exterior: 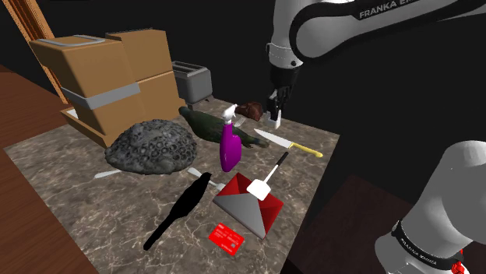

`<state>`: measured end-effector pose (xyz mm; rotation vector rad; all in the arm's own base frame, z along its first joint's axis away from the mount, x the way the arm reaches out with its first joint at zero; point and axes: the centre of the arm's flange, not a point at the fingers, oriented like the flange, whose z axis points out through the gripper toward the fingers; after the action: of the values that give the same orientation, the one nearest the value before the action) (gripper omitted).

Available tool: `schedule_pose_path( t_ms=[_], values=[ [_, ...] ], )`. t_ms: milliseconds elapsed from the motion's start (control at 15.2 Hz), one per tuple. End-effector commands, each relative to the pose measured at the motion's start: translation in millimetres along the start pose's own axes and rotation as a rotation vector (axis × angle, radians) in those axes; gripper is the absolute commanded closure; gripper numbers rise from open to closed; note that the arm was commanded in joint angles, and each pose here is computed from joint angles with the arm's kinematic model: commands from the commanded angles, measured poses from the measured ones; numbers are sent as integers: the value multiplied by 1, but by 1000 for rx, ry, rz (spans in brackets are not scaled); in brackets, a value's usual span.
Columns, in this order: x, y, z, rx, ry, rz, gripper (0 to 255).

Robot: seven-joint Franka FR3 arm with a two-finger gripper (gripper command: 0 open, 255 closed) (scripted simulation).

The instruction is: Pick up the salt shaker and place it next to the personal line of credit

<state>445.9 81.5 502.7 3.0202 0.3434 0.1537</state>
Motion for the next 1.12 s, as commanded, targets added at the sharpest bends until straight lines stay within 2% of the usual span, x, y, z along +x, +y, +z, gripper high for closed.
schedule_pose_path(
  t_ms=[0, 1056],
  values=[
    [-11, -24, -4, 0, 0, 1, 255],
    [-100, -213, -34, 0, 0, 1, 255]
  ],
)
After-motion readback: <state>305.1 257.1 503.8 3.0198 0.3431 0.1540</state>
